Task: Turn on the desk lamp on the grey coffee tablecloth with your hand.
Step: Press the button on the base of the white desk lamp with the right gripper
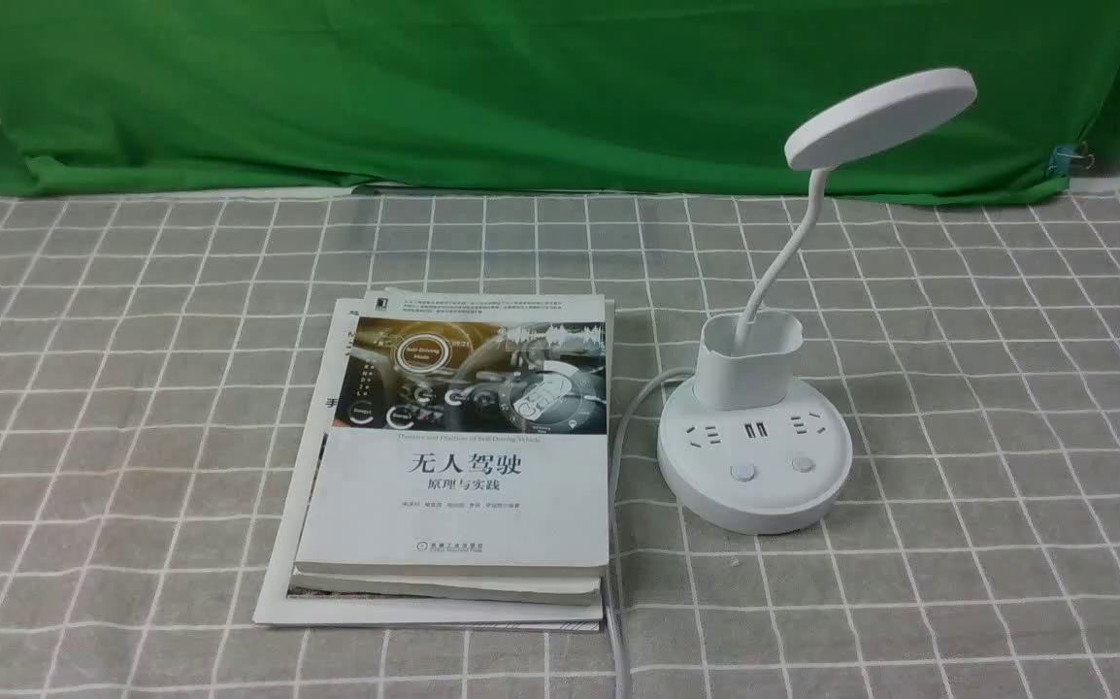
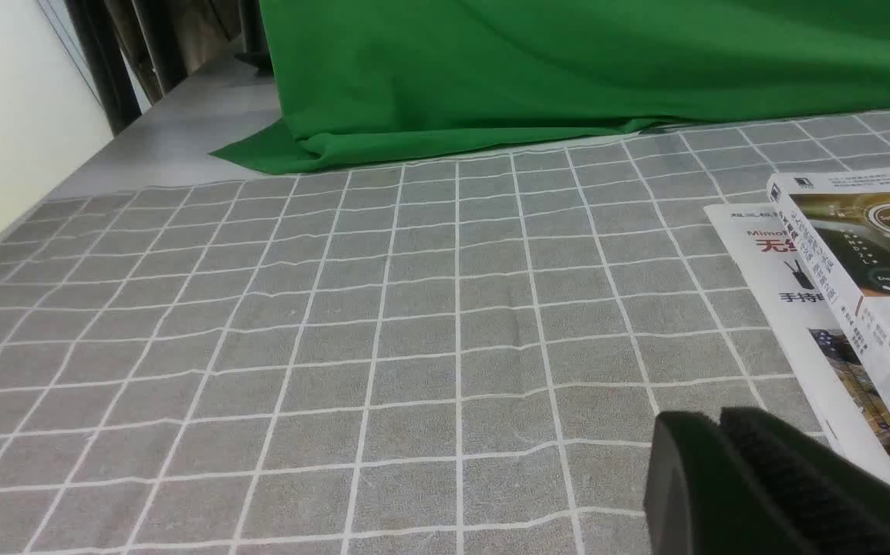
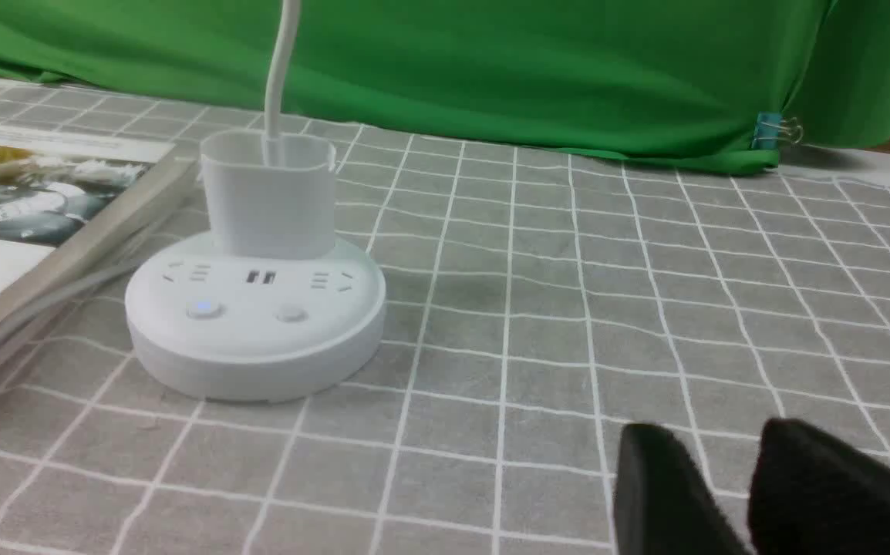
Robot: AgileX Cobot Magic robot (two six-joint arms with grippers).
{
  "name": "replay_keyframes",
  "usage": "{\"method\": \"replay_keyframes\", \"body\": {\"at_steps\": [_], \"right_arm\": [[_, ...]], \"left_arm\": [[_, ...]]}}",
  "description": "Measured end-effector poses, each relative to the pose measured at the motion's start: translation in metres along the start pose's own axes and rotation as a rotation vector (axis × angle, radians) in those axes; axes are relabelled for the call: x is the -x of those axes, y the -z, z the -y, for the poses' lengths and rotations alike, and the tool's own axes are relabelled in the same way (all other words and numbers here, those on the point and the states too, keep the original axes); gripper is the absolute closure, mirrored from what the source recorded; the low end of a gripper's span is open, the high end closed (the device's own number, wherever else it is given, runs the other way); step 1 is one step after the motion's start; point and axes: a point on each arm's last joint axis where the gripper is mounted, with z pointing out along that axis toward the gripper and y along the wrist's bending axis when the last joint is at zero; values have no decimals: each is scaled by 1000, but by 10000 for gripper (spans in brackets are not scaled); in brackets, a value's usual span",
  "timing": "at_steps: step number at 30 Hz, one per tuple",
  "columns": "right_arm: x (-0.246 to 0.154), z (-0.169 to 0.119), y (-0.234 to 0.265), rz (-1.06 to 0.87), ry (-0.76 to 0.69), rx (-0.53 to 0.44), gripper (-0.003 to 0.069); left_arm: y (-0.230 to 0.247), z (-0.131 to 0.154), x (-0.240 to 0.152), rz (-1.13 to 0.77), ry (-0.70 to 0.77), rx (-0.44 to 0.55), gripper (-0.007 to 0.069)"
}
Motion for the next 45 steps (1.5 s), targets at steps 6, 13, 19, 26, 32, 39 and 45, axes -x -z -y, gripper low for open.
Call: {"method": "replay_keyframes", "body": {"at_steps": [6,13,19,26,32,39,45], "right_arm": [[0,0,0,0,0,0,417],[0,0,0,0,0,0,415],[0,0,0,0,0,0,415],[0,0,0,0,0,0,414],[0,0,0,0,0,0,414],[4,0,0,40,-38,-3,414],[25,4,4,284,-564,33,414]], "left_arm": [[0,0,0,0,0,0,606],[0,0,0,0,0,0,606],[0,0,0,0,0,0,606],[0,0,0,0,0,0,606],[0,0,0,0,0,0,606],[0,0,0,0,0,0,606],[0,0,0,0,0,0,606]]}}
